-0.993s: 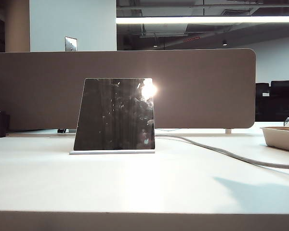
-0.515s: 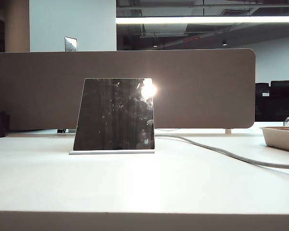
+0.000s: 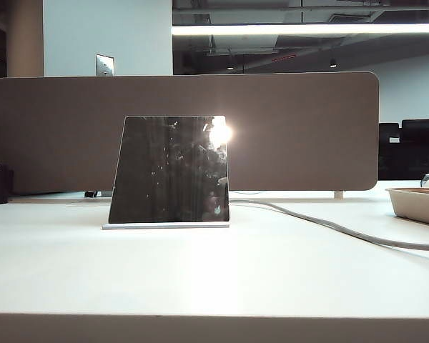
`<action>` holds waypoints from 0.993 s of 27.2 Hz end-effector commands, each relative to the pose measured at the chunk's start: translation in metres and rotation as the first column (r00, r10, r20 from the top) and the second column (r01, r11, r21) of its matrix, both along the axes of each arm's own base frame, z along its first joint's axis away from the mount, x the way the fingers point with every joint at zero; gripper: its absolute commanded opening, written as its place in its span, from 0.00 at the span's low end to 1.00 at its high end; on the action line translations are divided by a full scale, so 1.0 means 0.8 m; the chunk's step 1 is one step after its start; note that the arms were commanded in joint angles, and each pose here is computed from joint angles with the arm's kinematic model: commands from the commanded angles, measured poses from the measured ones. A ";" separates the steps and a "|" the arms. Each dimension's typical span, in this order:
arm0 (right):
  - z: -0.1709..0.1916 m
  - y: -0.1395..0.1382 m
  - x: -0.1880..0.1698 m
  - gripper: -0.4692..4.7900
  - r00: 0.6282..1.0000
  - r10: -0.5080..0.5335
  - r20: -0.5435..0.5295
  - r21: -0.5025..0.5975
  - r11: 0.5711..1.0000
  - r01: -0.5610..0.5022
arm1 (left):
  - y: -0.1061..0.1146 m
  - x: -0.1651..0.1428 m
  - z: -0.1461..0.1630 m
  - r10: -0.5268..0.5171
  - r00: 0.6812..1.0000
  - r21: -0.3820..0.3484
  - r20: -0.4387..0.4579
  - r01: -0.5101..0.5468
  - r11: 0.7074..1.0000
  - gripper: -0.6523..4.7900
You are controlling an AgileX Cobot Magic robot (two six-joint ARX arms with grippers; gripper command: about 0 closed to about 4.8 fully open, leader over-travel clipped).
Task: Push the base of the mirror on the table to move it forward for a short distance.
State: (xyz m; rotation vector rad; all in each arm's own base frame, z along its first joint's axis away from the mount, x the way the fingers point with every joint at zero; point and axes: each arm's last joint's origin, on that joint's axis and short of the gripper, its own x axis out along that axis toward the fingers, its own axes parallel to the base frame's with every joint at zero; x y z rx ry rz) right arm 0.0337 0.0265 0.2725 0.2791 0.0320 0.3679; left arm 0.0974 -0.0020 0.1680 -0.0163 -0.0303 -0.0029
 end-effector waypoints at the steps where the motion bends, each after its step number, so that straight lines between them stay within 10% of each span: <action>1: 0.000 -0.003 -0.001 0.08 1.000 -0.001 0.002 0.011 1.000 0.001 | 0.000 0.000 0.002 -0.003 1.000 0.004 0.013 0.003 1.000 0.12; 17: -0.021 0.002 0.004 0.08 0.996 -0.075 0.042 -0.263 0.961 0.083 | 0.000 0.000 0.002 -0.003 1.000 0.004 0.013 0.002 1.000 0.12; 22: -0.057 0.011 0.026 0.08 0.969 -0.246 0.024 -0.250 0.937 0.244 | 0.000 0.000 0.002 -0.003 1.000 0.004 0.014 0.002 1.000 0.12; 27: -0.102 0.006 0.057 0.08 0.984 -0.174 -0.046 -0.190 0.968 0.163 | 0.000 0.000 0.002 -0.003 1.000 0.004 0.014 0.003 1.000 0.12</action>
